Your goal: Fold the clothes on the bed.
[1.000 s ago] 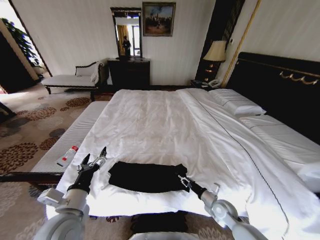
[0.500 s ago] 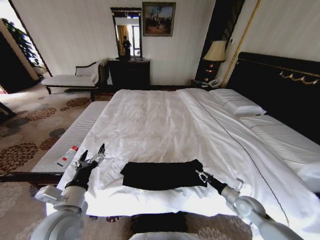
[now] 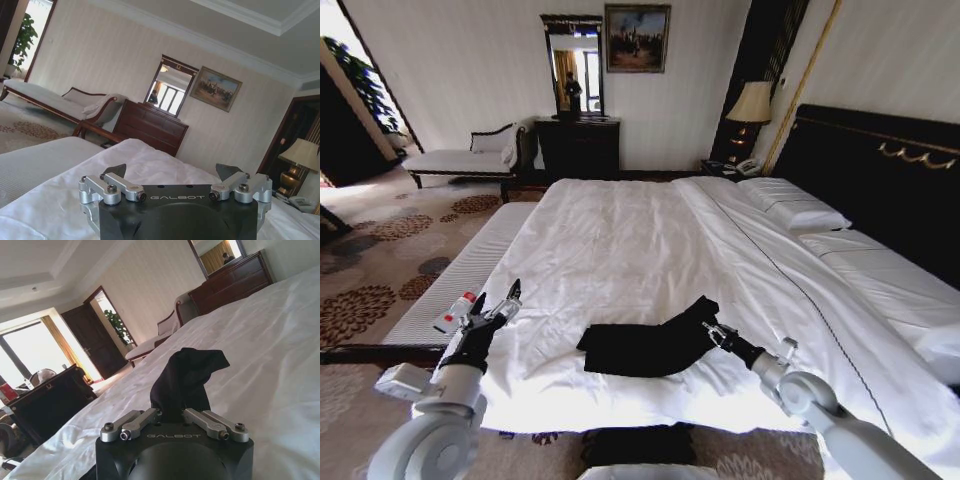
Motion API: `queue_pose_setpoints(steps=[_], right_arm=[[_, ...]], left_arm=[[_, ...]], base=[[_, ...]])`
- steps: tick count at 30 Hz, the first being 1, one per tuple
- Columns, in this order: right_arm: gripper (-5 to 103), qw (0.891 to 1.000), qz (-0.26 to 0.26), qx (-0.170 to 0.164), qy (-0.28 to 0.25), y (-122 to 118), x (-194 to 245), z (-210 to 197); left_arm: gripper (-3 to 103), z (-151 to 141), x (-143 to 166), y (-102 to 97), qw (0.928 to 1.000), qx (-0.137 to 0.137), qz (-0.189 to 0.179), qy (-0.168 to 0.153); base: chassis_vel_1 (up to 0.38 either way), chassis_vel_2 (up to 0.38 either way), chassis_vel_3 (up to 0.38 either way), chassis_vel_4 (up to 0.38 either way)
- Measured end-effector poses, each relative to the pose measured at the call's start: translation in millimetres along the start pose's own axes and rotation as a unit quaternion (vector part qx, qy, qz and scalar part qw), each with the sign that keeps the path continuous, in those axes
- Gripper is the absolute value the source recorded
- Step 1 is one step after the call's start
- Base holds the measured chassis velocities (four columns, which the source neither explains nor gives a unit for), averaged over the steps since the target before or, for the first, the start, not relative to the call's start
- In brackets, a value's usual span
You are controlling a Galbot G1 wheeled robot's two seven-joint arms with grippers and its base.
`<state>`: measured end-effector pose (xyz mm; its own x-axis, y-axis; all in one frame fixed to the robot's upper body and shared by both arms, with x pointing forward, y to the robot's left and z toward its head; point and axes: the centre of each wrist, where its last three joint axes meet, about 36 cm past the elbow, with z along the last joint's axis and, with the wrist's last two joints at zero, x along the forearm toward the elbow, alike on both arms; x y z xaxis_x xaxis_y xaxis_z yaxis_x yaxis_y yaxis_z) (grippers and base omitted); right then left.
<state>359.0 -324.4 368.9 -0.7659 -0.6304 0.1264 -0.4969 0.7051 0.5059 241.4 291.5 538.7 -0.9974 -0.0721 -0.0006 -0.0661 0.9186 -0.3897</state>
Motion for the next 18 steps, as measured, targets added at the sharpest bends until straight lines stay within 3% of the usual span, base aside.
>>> queue_pose_setpoints(steps=[2,9,18], right_arm=[[7,1.000,-0.022,-0.012,0.018,13,-27,21],[7,0.997,-0.055,-0.027,0.036,40,-80,41],[7,0.996,-0.070,-0.042,0.029,55,-115,48]], left_arm=[[100,0,3,3.2,0.9999,-0.005,-0.007,0.006],[100,0,8,7.4,0.9997,-0.011,-0.021,0.012],[100,4,11,8.1,0.9993,-0.006,-0.033,0.018]], base=[[0.000,0.000,0.000,0.000],[0.000,0.000,0.000,0.000],[0.000,0.000,0.000,0.000]])
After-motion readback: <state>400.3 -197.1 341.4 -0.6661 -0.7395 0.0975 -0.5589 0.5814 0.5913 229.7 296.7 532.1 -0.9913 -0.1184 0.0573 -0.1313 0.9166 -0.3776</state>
